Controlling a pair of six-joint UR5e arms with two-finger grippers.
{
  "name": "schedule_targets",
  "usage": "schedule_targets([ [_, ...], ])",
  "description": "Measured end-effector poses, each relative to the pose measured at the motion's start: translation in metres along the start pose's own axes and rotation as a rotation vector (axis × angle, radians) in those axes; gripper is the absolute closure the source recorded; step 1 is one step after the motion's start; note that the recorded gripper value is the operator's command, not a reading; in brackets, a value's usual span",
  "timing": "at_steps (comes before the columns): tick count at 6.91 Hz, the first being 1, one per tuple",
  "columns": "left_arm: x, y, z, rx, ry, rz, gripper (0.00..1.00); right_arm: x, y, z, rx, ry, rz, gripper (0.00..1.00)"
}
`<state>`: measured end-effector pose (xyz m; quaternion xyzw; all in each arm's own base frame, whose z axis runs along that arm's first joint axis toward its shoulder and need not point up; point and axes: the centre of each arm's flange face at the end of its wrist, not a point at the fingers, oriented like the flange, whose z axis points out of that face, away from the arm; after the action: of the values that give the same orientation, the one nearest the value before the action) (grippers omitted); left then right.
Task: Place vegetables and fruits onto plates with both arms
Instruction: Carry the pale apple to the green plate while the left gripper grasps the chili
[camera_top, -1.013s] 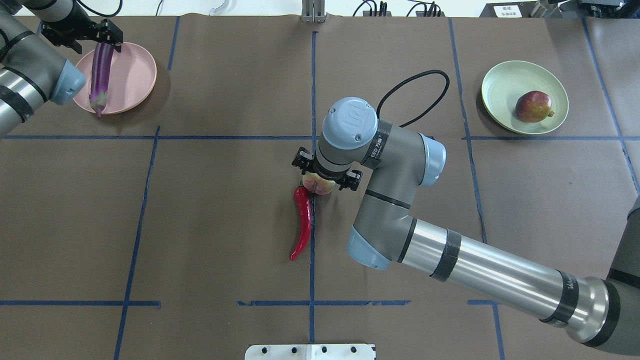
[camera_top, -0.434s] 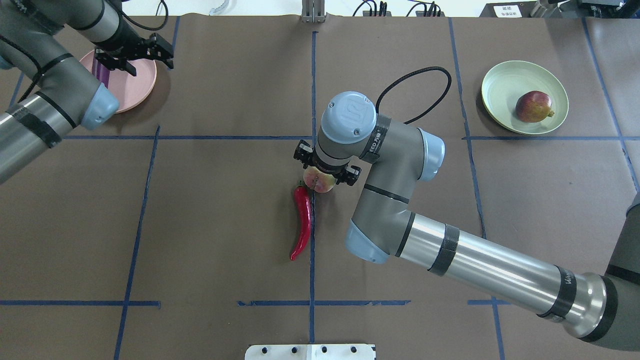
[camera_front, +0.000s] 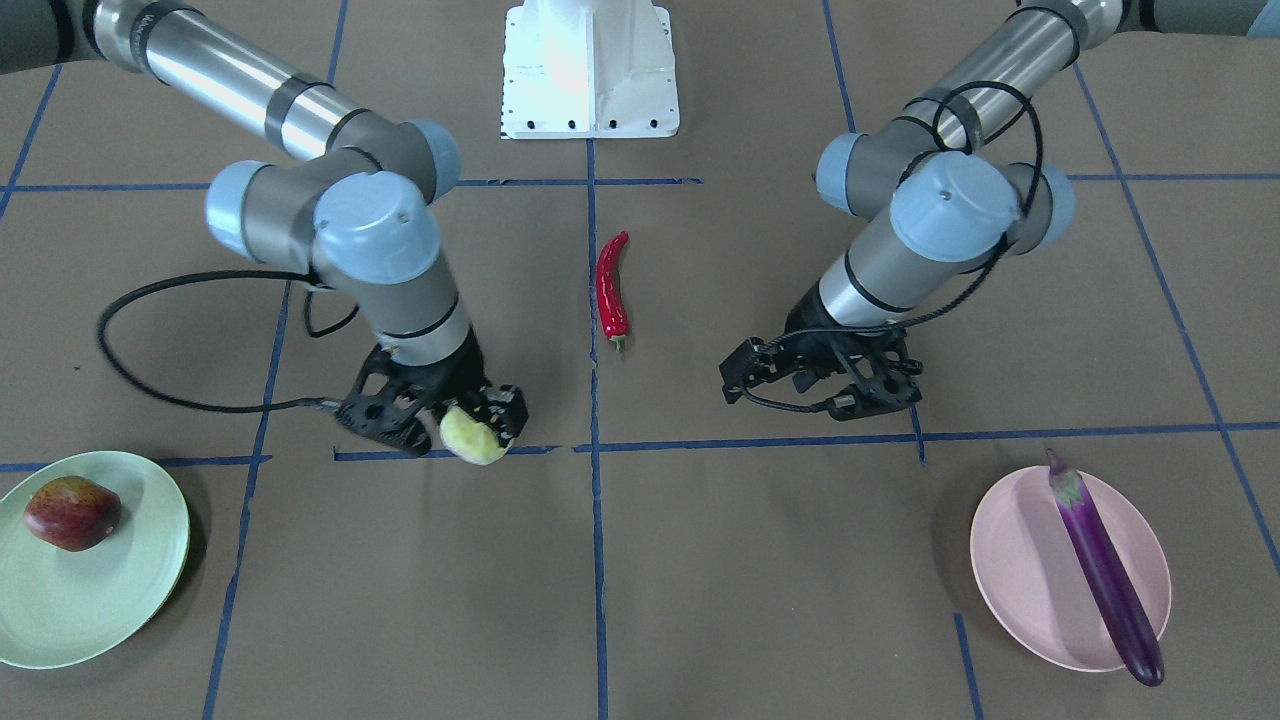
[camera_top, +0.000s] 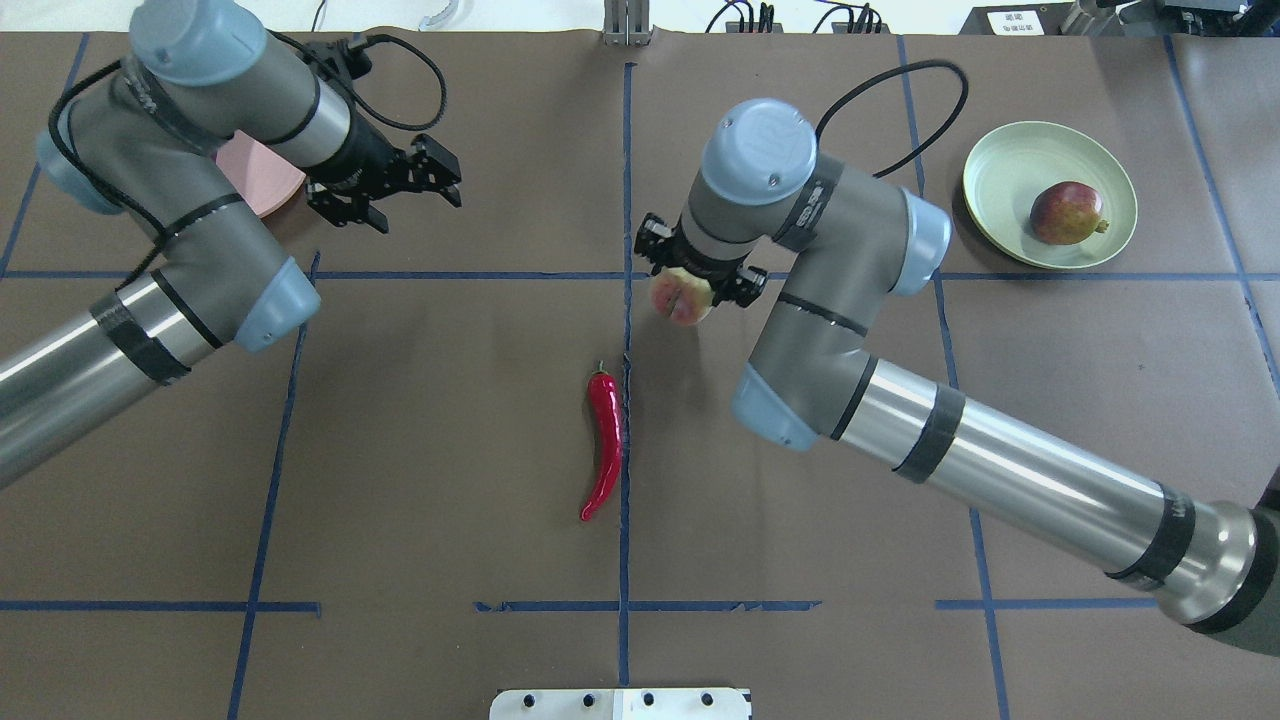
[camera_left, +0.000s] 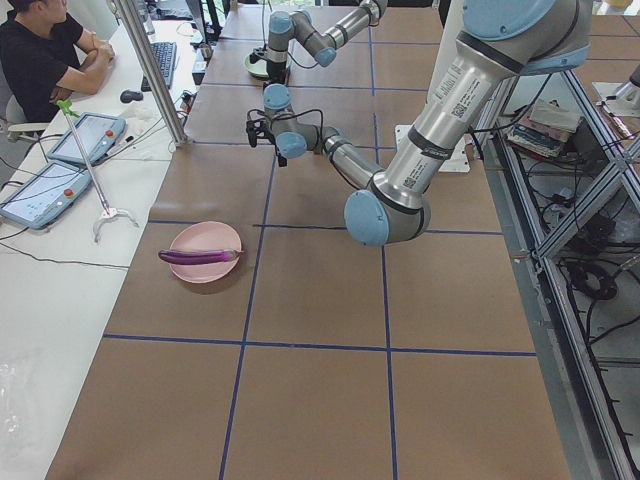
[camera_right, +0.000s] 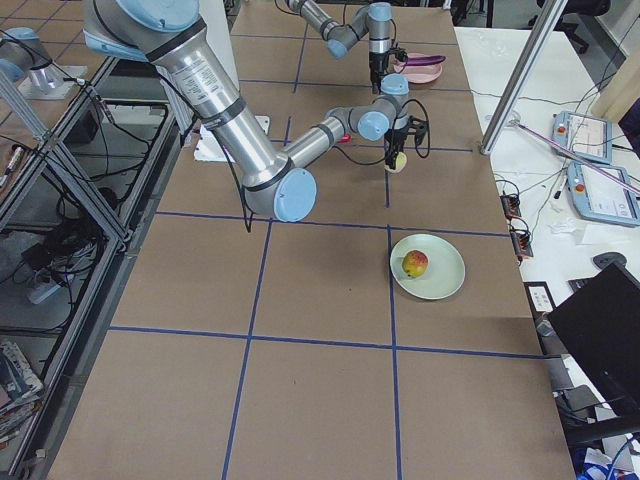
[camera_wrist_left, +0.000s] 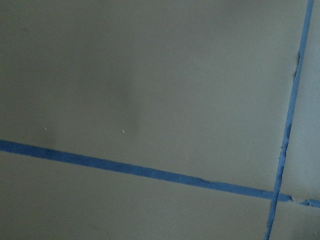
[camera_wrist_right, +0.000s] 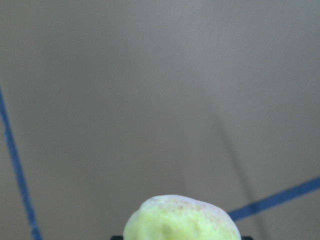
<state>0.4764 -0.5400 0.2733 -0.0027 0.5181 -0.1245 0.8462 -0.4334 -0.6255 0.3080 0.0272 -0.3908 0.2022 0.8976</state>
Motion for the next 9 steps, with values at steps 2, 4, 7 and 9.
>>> schedule_targets([
  [2,0.029,0.055,0.037,0.012,-0.045,0.031,0.0,0.1,-0.099,0.003,0.037,0.103,-0.078,1.0],
  [4,0.055,0.114,0.072,0.036,-0.091,0.08,0.0,0.178,-0.163,0.014,0.068,0.216,-0.088,1.0],
  [7,0.07,0.149,0.086,0.038,-0.099,0.112,0.25,0.229,-0.188,0.031,0.121,0.34,-0.093,0.97],
  [9,0.081,0.152,0.082,0.036,-0.115,0.11,0.98,0.238,-0.181,0.043,0.119,0.366,-0.102,0.0],
])
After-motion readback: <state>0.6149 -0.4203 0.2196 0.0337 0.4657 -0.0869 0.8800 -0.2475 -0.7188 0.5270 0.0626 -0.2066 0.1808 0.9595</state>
